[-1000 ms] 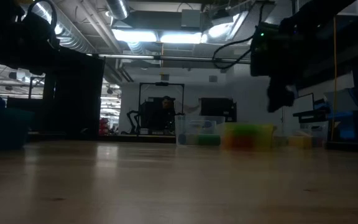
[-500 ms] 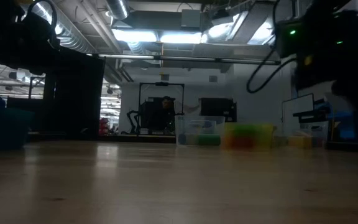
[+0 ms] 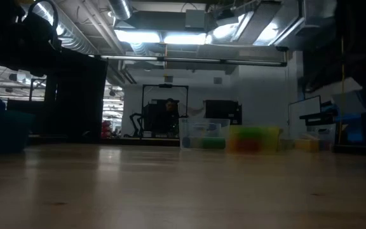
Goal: Sort blocks by size
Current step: Put the blue 2 stud game piece into the blue bin
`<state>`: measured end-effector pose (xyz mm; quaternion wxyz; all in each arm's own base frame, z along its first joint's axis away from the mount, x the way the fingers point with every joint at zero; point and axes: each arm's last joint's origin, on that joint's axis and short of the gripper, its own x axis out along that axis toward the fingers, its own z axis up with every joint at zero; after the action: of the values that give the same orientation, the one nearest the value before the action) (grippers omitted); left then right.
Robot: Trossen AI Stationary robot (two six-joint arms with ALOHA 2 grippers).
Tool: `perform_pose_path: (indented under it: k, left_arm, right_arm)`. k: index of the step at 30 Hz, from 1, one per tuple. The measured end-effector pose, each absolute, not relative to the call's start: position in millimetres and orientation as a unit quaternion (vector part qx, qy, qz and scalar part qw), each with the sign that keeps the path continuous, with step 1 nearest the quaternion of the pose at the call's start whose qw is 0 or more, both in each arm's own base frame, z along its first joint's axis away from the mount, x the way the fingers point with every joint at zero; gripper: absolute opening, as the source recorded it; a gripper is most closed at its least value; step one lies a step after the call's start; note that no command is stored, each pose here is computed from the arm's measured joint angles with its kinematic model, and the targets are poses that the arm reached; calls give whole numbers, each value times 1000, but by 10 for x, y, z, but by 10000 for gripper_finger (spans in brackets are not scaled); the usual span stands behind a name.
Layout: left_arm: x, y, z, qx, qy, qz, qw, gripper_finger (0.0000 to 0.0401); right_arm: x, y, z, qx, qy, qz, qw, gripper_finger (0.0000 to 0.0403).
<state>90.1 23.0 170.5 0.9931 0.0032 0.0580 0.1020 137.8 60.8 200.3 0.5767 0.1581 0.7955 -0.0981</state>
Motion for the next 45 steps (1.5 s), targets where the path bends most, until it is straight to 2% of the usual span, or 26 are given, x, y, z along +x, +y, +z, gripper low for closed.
perform_pose_path:
  k: [3,11,24,32,39,45]
  left_arm:
    - [901,230,1704,3,58,102,993,100]
    - [901,230,1704,3,58,102,993,100]
    - [901,230,1704,3,58,102,993,100]
    - [901,230,1704,3,58,102,993,100]
    - [901,230,1704,3,58,102,993,100]
    - [901,230,1704,3,58,102,993,100]
  right_arm:
    - [1314,683,1959,149,799,-116,572,6]
    - [1286,851,1884,108,795,-141,580,24]
    - [1283,1079,1622,21,833,-157,530,25]
    - [1373,1158,1458,34,842,-154,516,25]
    - [1554,1227,1561,48,802,-165,572,25]
    - [1878,1281,1671,88,724,-148,668,25]
